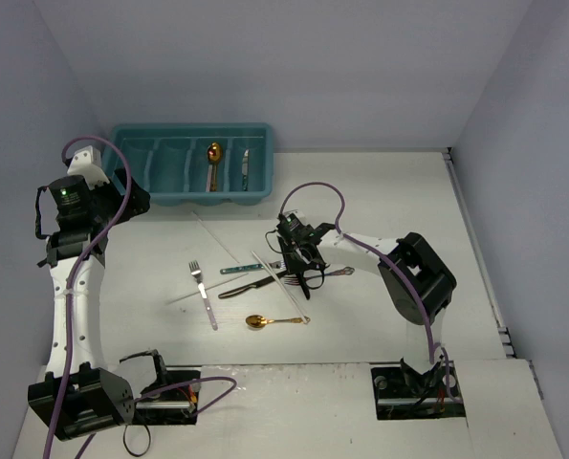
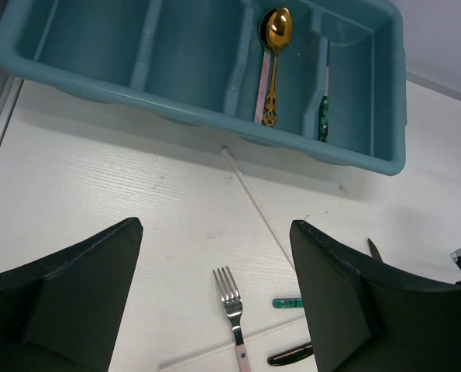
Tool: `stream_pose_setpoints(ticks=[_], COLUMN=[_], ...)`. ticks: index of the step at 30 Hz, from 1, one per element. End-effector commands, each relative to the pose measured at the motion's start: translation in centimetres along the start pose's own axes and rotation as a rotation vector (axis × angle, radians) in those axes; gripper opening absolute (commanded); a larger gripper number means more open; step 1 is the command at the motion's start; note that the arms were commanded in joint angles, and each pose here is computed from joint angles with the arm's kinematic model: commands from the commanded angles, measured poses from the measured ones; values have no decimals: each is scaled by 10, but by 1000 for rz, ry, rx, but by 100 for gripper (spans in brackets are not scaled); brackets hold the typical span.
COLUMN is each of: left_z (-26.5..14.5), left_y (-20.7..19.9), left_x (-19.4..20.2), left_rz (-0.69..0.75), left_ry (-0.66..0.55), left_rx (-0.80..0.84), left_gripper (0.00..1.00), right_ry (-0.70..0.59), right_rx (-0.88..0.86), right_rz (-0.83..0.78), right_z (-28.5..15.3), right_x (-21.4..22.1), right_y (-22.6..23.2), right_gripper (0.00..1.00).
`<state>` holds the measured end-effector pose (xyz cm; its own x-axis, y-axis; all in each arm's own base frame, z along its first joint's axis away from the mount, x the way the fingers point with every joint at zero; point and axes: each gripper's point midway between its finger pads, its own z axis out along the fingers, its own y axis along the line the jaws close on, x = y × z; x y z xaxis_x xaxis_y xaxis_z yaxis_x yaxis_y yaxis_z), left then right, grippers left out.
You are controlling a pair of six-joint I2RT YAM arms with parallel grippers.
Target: Sort the eating utensils into containers
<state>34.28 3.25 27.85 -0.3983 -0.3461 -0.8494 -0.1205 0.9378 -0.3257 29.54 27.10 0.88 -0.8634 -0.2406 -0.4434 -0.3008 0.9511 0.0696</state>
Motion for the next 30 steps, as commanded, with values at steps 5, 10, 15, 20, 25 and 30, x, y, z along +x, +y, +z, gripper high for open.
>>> stream_pose_setpoints(ticks=[5, 10, 15, 20, 25, 30], left_z=[-7, -7, -4, -4, 0, 4], left_y=[-7, -7, -6, -5, -10, -18], left_x=[-29, -31, -29, -27, -25, -14], left_rz=[33, 36, 32, 37, 10, -40], left_ry=[-82, -85, -81, -77, -70, -37], left_rx=[15, 12, 14, 13, 39, 86], left_gripper=[75, 75, 75, 75, 75, 75], right_ry=[121, 145, 157, 105, 10, -43], right_rx=[127, 128, 117, 45, -15, -27], right_rz=[-100, -116, -112, -118, -116, -116], right_z=[11, 15, 21, 2, -31, -51], right_x=[43, 52, 51, 34, 2, -18], right_y=[-34, -36, -32, -9, 11, 14], right_gripper=[17, 14, 0, 0, 0, 0])
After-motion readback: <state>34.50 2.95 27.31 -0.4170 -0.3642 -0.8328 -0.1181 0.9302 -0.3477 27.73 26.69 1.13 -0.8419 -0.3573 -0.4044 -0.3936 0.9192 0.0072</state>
